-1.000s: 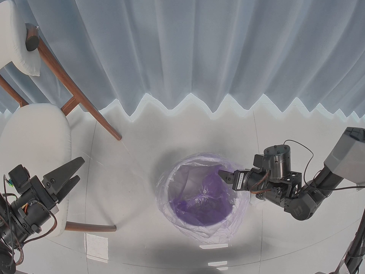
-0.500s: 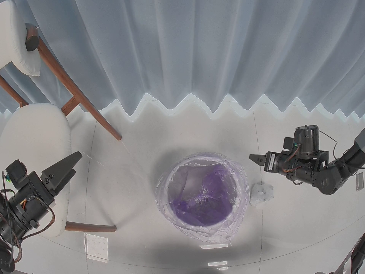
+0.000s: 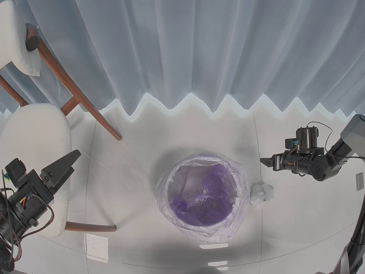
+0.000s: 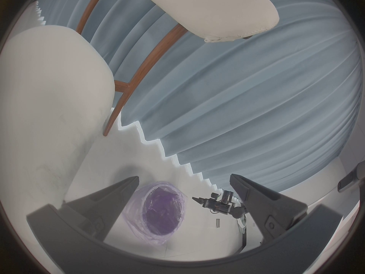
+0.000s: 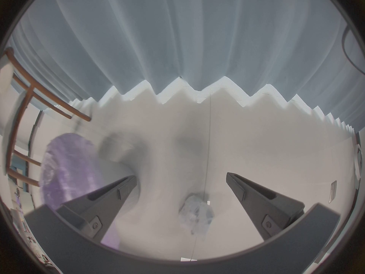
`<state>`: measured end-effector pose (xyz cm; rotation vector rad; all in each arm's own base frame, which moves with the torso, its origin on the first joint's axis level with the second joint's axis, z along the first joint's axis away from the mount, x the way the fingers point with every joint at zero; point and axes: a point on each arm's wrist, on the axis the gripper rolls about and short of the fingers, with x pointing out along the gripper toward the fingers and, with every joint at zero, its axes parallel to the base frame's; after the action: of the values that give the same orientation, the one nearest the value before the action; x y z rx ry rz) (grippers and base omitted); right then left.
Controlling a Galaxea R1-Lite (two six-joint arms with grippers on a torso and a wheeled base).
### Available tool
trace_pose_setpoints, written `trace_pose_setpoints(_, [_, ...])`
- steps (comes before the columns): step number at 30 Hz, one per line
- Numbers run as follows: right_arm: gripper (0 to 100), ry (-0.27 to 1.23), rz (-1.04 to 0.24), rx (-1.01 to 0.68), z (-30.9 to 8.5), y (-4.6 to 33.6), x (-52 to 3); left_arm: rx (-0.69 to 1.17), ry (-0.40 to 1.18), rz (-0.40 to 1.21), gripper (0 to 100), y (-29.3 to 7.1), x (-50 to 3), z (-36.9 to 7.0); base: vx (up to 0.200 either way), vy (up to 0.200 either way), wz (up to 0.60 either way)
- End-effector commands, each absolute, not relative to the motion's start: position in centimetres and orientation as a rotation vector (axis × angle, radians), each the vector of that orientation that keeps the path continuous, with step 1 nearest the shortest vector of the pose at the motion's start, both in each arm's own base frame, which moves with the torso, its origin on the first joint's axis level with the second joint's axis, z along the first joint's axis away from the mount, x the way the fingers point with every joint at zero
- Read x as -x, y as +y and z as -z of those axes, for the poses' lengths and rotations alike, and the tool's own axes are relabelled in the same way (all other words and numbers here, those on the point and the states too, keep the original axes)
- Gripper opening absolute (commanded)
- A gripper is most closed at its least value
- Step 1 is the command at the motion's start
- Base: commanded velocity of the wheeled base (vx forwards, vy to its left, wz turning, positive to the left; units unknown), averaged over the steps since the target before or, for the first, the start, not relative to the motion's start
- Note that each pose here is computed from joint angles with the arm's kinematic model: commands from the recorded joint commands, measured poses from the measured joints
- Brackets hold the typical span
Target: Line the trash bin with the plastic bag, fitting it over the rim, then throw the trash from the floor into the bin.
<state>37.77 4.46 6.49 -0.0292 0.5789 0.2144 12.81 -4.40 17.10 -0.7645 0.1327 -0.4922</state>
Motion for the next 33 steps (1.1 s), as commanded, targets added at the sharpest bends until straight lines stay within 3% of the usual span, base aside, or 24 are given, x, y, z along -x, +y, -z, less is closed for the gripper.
trace_pose_setpoints(1, [100,0.646,-0.163,0.046,-0.2,4.0,-42.3,0.772,0.147,0.499,100,-4.4,-12.8,-16.9,0.0,0.0,0.0])
trace_pose_setpoints(7, [100,0.67,-0.124,0.048,1.6,3.3,-43.5,0.781,0.141,0.492,100,-4.2,-12.7,-17.0,0.0,0.0,0.0])
trace_pose_setpoints(22, [100,0.686,-0.085,0.057,2.4,3.0,-44.8,0.797,0.157,0.494,100,-4.2,-12.7,-16.7,-0.2,0.0,0.0])
trace_pose_setpoints(33, [100,0.685,-0.025,0.065,3.7,2.1,-46.2,0.792,0.175,0.494,100,-4.2,-12.5,-16.3,0.0,0.0,0.0])
